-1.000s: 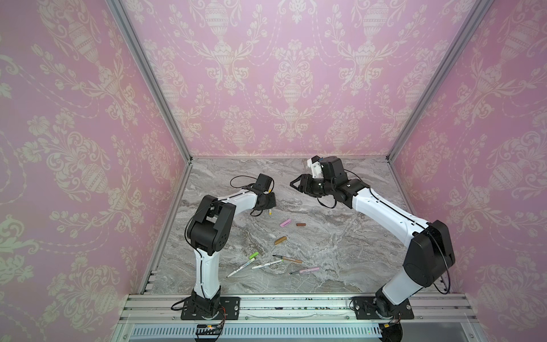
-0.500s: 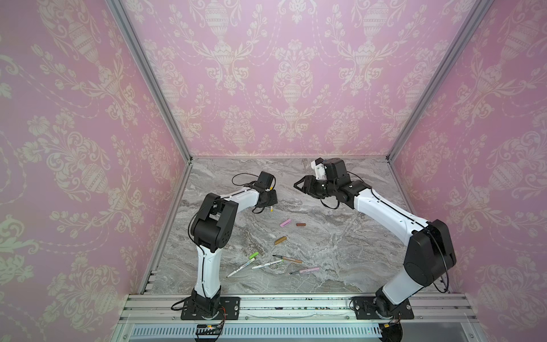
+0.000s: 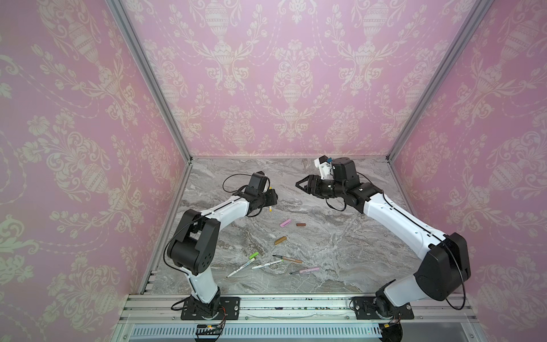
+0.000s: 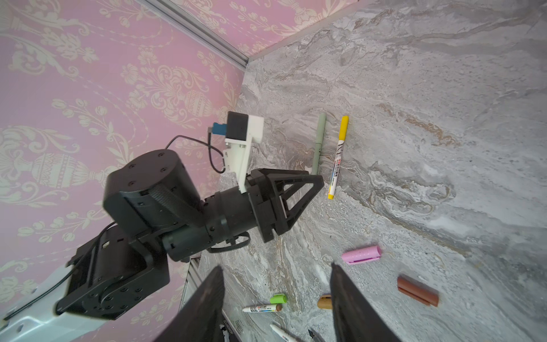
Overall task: Insert the pens into the pen caps
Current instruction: 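Lower the yellow-capped pen onto the table with left gripper and release, then reach right gripper down to the white green-tipped pen while left arm draws back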
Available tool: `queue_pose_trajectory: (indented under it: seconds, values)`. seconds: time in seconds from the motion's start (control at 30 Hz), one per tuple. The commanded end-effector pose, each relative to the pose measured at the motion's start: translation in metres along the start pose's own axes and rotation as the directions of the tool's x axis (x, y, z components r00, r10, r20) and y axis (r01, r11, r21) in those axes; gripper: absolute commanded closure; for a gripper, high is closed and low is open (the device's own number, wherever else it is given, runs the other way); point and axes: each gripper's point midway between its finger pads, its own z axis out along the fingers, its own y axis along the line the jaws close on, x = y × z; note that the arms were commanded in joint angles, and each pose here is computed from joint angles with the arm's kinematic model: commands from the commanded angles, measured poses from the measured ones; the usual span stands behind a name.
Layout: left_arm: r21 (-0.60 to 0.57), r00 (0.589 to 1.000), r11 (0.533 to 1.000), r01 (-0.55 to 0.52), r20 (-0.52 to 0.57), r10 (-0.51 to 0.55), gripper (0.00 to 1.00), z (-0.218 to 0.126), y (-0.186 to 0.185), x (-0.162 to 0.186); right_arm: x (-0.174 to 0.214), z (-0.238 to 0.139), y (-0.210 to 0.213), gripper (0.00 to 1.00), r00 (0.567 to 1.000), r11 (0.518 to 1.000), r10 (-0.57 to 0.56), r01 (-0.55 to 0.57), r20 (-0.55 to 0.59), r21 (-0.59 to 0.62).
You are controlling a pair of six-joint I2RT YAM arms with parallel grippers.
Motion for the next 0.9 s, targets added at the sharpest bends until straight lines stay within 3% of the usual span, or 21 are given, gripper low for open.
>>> queue_pose_trajectory:
  seconds: [0.0,0.17,0.33,0.43,0.6,0.77,0.87]
  values:
    - [0.103,0.998,0.993,-0.057,0.029,0.054,0.45,-0.041,-0.023,0.002,0.021,-0.011,0.003,0.41,0.999,0.999,-0.036,0.037,-0.04,0.036]
    - [0.075,0.998,0.995,-0.06,0.04,0.057,0.38,-0.097,-0.01,0.029,0.067,-0.009,-0.01,0.41,0.972,0.967,-0.13,0.168,-0.195,0.191]
    - [0.01,0.996,1.0,-0.016,0.085,0.016,0.29,-0.148,0.018,0.058,0.12,-0.003,-0.004,0.41,0.887,0.907,-0.277,0.369,-0.371,0.204]
    - [-0.06,0.994,0.997,0.051,0.101,-0.045,0.21,-0.17,0.043,0.08,0.151,0.004,0.005,0.42,0.788,0.841,-0.405,0.52,-0.463,0.15]
    - [-0.158,0.966,0.969,0.19,0.208,-0.155,0.19,-0.202,0.079,0.097,0.209,0.031,0.019,0.43,0.554,0.694,-0.587,0.72,-0.591,-0.015]
    - [-0.012,0.893,0.969,0.247,0.391,-0.222,0.18,-0.228,0.079,0.093,0.255,0.063,0.022,0.42,0.312,0.54,-0.672,0.827,-0.672,-0.156]
    - [0.037,0.846,0.964,0.262,0.472,-0.248,0.18,-0.245,0.083,0.092,0.277,0.079,0.023,0.41,0.211,0.48,-0.693,0.848,-0.69,-0.223]
